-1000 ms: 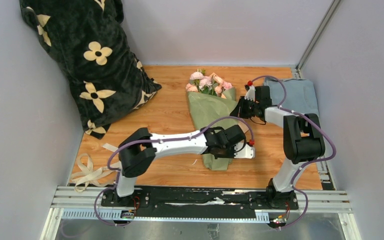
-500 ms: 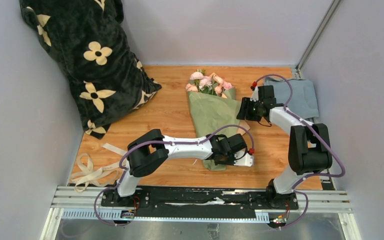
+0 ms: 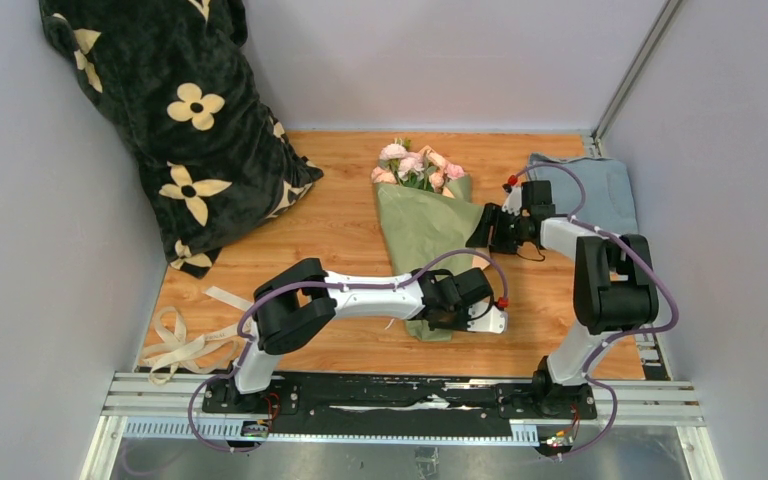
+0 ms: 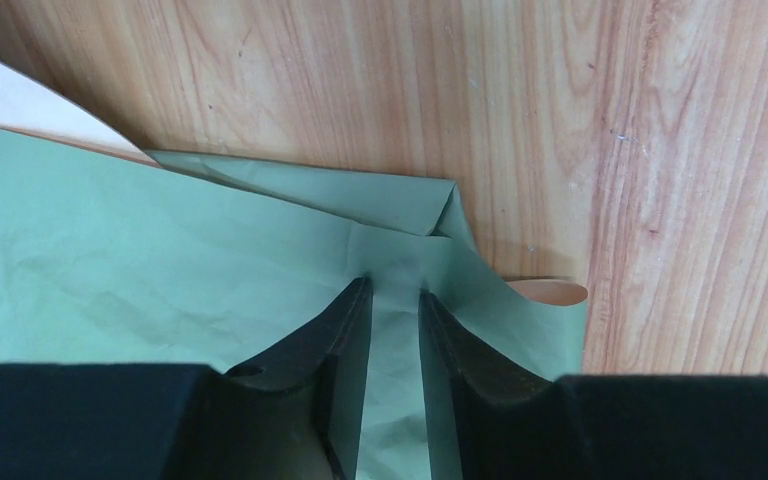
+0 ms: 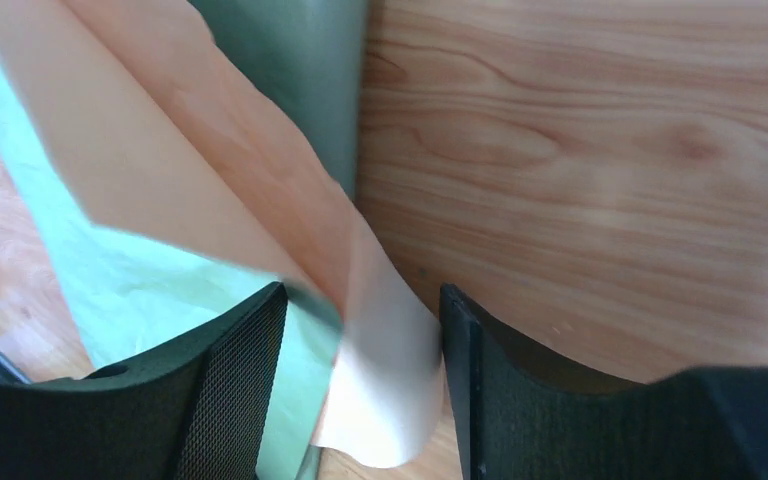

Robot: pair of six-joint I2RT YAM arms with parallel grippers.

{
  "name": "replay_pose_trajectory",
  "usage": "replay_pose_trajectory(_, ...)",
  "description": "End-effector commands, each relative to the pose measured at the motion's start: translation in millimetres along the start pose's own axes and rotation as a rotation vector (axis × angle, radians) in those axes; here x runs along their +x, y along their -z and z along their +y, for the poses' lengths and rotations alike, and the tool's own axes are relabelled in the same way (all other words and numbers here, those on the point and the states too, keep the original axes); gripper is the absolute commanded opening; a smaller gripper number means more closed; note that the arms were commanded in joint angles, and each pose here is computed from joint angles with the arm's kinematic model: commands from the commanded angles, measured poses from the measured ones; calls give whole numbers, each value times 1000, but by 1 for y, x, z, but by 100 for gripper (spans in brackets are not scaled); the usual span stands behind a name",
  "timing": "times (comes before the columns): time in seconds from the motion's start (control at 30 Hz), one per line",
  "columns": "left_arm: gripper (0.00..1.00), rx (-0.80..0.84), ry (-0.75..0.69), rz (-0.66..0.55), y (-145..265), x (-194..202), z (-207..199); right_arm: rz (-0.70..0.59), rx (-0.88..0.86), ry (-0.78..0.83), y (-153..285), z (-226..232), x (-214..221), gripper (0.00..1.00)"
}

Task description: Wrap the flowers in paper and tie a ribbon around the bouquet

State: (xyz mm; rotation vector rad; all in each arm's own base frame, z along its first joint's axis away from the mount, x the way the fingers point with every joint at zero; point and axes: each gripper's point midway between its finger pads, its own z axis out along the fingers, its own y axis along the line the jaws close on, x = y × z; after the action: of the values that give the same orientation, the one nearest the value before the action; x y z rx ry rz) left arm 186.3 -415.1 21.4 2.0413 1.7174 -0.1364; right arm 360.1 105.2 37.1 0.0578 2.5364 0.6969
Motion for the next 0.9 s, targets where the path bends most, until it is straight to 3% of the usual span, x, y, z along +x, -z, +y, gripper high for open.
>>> replay_pose_trajectory(0.0, 33, 48, -13, 81, -11, 28, -15, 92, -114, -42, -19, 17, 31, 63)
replay_pose_trajectory(0.33, 34, 4, -80, 131, -14, 48, -11, 117, -341, -85, -36, 49, 53, 60)
replay_pose_trajectory(0.43, 34, 4, -89, 139, -16, 53, -13, 112, -388, -95, -40, 56, 54, 46)
replay_pose_trajectory(0.63, 34, -2, -90, 136, -13, 55, -12, 102, -413, -115, -41, 60, 52, 0)
replay_pose_trajectory(0.8, 42, 32, -37, 79, 17, 36, -1, 76, -384, -109, -36, 58, 51, 0)
replay_pose_trajectory(0.87, 56, 58, 17, 42, 41, 26, 8, 67, -371, -105, -35, 56, 50, 0)
